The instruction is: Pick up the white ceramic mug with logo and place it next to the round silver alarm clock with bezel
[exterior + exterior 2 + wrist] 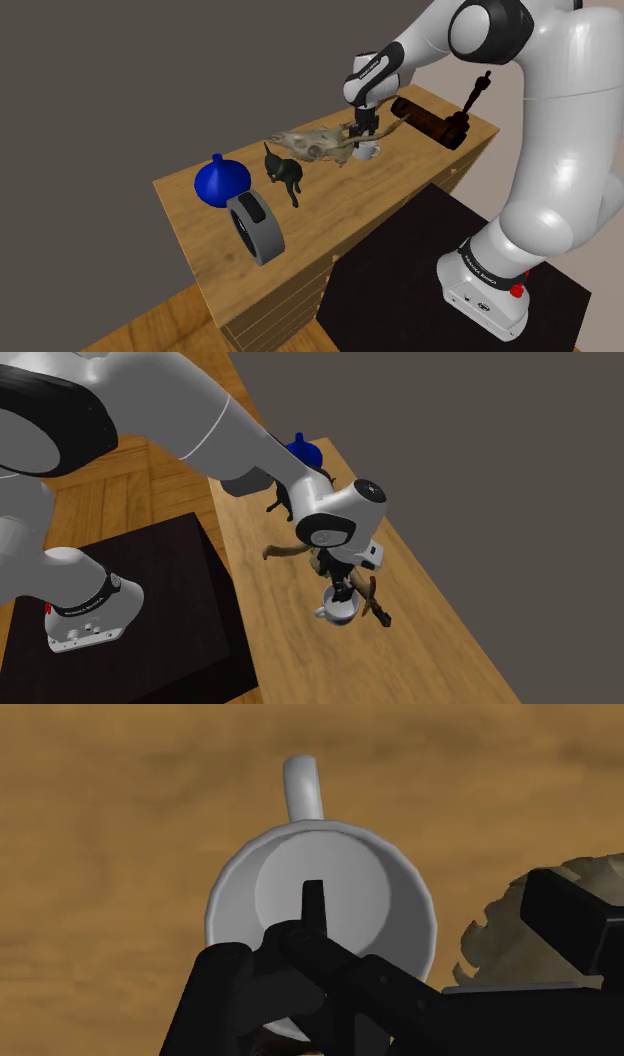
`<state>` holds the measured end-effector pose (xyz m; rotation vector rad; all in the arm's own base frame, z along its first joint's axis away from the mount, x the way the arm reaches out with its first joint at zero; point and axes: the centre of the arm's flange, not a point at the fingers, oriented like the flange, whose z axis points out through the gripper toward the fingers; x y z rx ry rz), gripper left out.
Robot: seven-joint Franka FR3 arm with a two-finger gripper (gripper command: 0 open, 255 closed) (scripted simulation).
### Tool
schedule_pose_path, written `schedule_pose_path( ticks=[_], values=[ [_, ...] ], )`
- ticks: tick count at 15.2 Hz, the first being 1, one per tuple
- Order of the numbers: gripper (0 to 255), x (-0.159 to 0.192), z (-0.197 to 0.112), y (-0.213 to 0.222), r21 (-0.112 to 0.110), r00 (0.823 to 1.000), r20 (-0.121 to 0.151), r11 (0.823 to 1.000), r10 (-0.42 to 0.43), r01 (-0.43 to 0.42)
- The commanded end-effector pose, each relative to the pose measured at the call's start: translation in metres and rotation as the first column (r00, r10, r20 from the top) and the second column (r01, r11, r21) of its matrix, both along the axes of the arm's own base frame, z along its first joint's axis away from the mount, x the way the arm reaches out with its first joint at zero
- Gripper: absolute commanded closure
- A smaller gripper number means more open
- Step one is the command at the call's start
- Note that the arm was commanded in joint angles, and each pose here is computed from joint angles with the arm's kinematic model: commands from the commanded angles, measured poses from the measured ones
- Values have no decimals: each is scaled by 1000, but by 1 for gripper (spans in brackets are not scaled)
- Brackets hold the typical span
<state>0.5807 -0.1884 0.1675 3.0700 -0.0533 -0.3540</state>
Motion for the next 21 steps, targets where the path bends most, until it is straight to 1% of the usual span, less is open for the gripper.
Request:
schedule_pose_path(
  ticks=[1,2,3,5,6,21],
  values=[
    [255,-5,-51,5,-16,998,55,1000,25,-24],
    [255,-10,-61,-1,-15,998,54,1000,25,-24],
    [255,-7,-64,4,-15,998,54,1000,24,-23],
    [255,-18,-71,-13,-16,998,53,1000,23,-22],
    [255,6,-39,5,-17,998,55,1000,23,-22],
    [255,6,40,5,-17,998,55,1000,23,-22]
  ],
)
